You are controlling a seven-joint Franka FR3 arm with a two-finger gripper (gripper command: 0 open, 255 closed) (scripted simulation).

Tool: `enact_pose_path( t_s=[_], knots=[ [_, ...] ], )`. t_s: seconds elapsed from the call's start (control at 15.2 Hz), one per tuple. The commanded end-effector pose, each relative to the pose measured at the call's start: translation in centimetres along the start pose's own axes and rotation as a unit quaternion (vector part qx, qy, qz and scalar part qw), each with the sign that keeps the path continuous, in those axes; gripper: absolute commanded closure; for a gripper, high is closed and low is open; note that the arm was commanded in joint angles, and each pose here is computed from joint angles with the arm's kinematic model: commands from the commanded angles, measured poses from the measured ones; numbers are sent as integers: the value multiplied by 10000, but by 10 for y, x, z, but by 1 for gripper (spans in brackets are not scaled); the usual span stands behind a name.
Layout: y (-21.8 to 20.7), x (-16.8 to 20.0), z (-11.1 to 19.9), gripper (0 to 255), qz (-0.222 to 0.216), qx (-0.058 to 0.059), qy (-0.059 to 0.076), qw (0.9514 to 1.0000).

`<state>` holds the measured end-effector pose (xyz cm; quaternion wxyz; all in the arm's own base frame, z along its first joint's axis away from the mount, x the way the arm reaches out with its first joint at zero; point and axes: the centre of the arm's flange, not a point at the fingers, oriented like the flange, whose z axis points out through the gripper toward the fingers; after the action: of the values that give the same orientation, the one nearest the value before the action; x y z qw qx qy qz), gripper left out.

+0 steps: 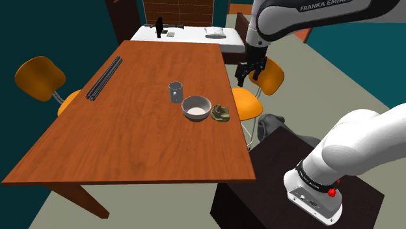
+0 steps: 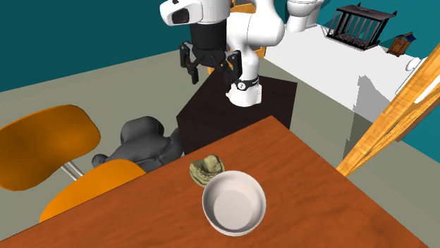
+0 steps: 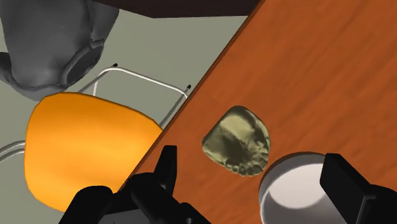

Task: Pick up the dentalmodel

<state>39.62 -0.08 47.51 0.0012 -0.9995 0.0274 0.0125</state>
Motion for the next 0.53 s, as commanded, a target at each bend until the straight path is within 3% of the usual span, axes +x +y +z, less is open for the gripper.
enact_pose_path(
  t_s=[0.0, 0.46],
  knots=[
    [-8, 15, 22, 0, -70, 16, -34, 10000],
    [-32, 61, 101, 0, -312, 64, -177, 9993]
  ],
)
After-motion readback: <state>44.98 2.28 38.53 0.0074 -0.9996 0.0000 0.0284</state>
